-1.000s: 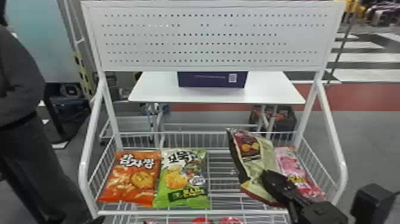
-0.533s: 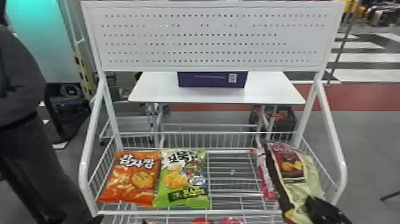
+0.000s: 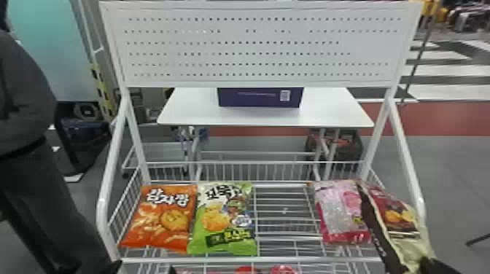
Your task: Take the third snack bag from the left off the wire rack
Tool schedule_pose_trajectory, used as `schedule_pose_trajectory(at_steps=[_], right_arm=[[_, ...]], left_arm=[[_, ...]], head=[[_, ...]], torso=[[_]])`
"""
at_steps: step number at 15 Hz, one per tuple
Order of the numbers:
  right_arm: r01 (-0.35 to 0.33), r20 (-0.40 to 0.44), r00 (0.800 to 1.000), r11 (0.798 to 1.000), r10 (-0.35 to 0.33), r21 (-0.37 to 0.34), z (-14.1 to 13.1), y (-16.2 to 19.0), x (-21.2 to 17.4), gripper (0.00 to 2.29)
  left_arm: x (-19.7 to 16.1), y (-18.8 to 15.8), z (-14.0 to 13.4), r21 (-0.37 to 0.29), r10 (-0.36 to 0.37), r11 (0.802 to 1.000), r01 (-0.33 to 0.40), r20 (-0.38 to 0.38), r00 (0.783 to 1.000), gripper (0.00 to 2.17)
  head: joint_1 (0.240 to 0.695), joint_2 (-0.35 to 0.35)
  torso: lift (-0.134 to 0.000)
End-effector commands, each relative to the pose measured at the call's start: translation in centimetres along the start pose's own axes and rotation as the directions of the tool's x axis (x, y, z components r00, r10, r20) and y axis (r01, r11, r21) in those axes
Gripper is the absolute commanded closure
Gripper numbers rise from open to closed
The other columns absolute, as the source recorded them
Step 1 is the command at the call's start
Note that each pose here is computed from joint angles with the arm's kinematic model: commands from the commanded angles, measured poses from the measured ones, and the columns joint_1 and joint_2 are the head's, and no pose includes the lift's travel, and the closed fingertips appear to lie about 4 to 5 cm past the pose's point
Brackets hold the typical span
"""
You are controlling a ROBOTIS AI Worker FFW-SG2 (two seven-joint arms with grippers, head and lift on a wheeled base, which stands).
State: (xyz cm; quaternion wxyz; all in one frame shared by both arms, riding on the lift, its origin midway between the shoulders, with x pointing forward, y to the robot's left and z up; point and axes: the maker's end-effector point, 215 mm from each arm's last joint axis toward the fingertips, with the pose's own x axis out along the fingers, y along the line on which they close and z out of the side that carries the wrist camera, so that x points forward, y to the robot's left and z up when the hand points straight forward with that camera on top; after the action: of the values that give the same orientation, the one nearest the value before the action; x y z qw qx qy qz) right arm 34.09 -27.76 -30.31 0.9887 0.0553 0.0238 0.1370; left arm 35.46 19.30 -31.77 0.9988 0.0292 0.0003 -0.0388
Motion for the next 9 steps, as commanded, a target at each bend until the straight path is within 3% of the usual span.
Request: schedule_pose_trajectory(at_steps=[1, 9], right_arm=[[0.015, -0.006, 1.0, 1.0, -0.015, -0.01, -0.41, -0.72, -0.66, 2.24], [0.03, 0.011, 0.999, 0.999, -0.03, -0.024, 0.04, -1.38, -0.98, 2.24]], left_arm=[[-0.06, 0.55, 0.18, -0.003, 0.008, 1.0, -0.008, 0.004, 1.0, 0.17], [-0.15, 1.03, 0.21, -0.001, 0.017, 1.0, -0.017, 0.004, 1.0, 0.17]], head=[[0.499, 0.0], [0.499, 0.0]], torso=[[0.0], [0.0]])
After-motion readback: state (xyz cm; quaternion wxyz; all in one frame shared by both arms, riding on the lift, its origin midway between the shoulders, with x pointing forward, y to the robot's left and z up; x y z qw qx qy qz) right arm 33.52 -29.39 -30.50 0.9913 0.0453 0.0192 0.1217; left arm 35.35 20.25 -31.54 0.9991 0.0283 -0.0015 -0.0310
